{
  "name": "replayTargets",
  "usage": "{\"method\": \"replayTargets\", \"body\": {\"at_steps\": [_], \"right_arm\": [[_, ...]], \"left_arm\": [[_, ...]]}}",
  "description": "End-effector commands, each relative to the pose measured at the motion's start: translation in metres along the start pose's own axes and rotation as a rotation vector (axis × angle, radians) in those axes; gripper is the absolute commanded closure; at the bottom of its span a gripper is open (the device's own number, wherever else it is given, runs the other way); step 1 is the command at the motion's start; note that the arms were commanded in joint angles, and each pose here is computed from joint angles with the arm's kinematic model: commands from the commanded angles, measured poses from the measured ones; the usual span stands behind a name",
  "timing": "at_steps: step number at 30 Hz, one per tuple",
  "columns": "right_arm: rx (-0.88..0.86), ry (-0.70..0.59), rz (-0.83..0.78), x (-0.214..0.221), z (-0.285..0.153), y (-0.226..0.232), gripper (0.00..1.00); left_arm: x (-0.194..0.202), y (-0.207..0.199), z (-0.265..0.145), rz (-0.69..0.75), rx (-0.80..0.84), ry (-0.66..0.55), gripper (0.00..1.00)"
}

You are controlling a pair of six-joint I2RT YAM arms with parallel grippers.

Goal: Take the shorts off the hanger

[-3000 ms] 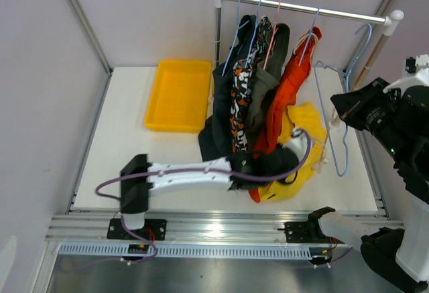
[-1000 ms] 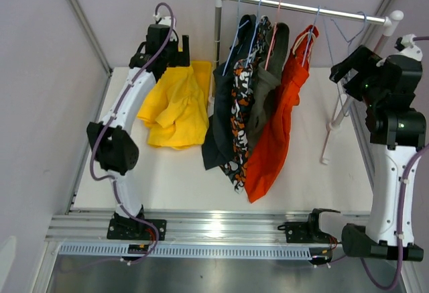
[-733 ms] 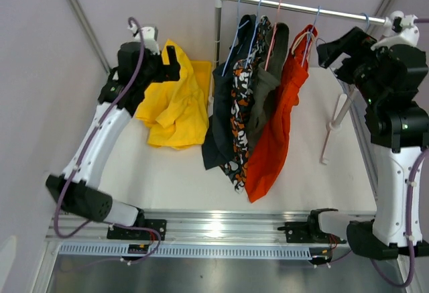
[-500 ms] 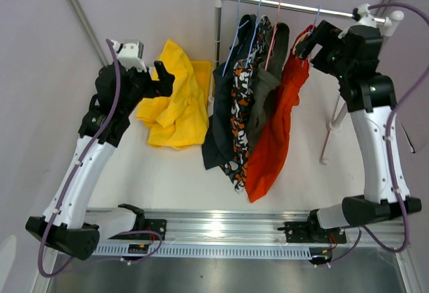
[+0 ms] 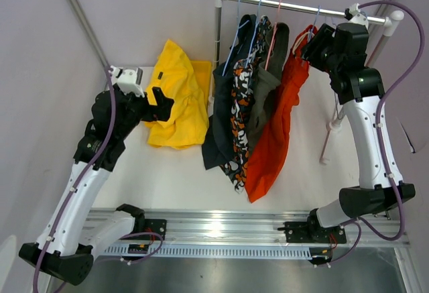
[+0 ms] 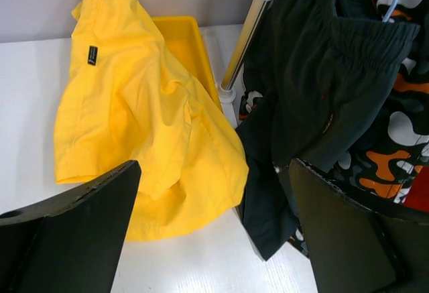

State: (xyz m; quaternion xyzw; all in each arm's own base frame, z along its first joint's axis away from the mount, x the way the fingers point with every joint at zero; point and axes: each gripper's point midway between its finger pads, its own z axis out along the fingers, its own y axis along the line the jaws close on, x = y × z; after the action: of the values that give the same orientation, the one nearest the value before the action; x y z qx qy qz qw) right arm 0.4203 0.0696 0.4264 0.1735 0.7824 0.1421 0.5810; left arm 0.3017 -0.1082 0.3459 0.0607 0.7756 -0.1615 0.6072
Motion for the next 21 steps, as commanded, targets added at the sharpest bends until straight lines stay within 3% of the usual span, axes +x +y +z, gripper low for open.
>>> {"method": "replayTargets", "body": {"at_steps": [1, 7, 12, 13, 14, 15, 21], "right_arm": [[0.001, -0.026, 0.000, -0.002, 0.011, 0.003, 0.47], [0.013, -0.020, -0.004, 0.003, 0.021, 0.001, 0.52], [0.022, -0.019, -0.006, 0.003, 0.027, 0.000, 0.77], [0.026, -0.019, -0.008, 0.003, 0.027, -0.001, 0.83], [0.028, -0.018, -0.010, 0.003, 0.028, -0.001, 0.97], [0.031, -0.023, -0.009, 0.002, 0.027, -0.001, 1.00], [-0.012, -0.069, -0.006, -0.019, 0.007, 0.014, 1.00]], "left_arm": [[0.009, -0.004, 0.002, 0.013, 0.026, 0.012, 0.01], [0.013, -0.006, 0.001, 0.004, 0.044, 0.006, 0.01], [0.018, -0.006, 0.004, -0.001, 0.048, 0.010, 0.01], [0.020, -0.007, 0.004, -0.003, 0.052, 0.013, 0.01], [0.021, -0.008, 0.005, -0.003, 0.061, 0.017, 0.01], [0.021, -0.015, 0.005, 0.001, 0.098, 0.018, 0.01], [0.004, -0.085, -0.012, 0.067, 0.339, -0.030, 0.01]]}}
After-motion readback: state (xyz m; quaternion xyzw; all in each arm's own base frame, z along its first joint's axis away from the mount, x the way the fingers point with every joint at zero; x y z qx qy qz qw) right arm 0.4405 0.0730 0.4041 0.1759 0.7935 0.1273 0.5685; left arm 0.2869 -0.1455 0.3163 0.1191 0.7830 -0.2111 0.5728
